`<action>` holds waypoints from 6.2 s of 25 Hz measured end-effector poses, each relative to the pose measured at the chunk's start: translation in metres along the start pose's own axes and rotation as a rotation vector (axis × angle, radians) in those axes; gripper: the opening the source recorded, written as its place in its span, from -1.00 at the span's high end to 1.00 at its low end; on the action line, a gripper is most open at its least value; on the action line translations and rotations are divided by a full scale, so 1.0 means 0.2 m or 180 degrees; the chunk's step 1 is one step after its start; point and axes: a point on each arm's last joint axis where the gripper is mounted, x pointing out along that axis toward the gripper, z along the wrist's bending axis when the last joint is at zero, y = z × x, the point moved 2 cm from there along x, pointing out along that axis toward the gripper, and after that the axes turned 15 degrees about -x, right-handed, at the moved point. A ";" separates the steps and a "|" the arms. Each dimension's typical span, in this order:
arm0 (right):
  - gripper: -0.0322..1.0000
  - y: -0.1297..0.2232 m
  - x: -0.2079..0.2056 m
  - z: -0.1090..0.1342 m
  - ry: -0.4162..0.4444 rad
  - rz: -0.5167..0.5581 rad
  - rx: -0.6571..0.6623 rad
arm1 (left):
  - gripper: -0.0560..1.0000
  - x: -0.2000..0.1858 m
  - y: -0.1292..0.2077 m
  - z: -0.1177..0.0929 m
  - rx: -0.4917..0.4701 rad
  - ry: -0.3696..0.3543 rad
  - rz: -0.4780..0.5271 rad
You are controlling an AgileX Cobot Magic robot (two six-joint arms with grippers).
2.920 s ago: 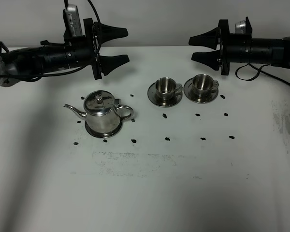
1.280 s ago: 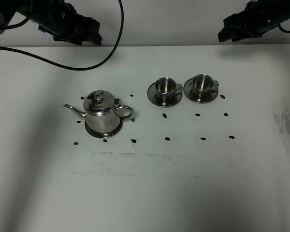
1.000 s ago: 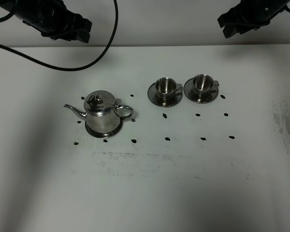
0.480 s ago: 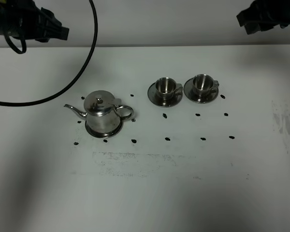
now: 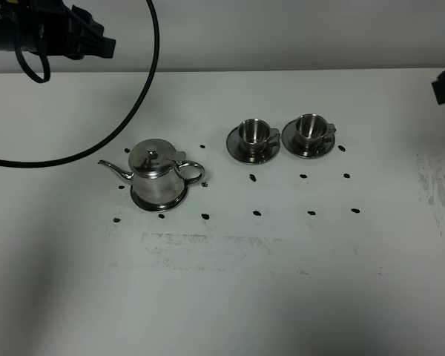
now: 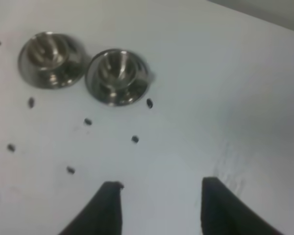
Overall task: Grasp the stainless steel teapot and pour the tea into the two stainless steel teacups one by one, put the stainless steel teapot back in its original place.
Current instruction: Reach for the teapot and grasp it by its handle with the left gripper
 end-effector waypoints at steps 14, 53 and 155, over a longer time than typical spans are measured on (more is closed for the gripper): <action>0.29 0.54 -0.61 0.37 0.0387 -0.0838 0.0204 | 0.21 0.00 -0.01 -0.05 0.0132 0.0033 -0.0044; 0.30 1.09 -0.45 0.61 0.0908 -0.0635 0.0720 | 0.21 0.00 0.02 -0.05 0.0255 0.0020 0.0144; 0.30 1.09 -0.45 0.61 0.0915 -0.0632 0.0727 | -0.18 0.40 0.63 -0.64 0.1083 0.0518 0.1997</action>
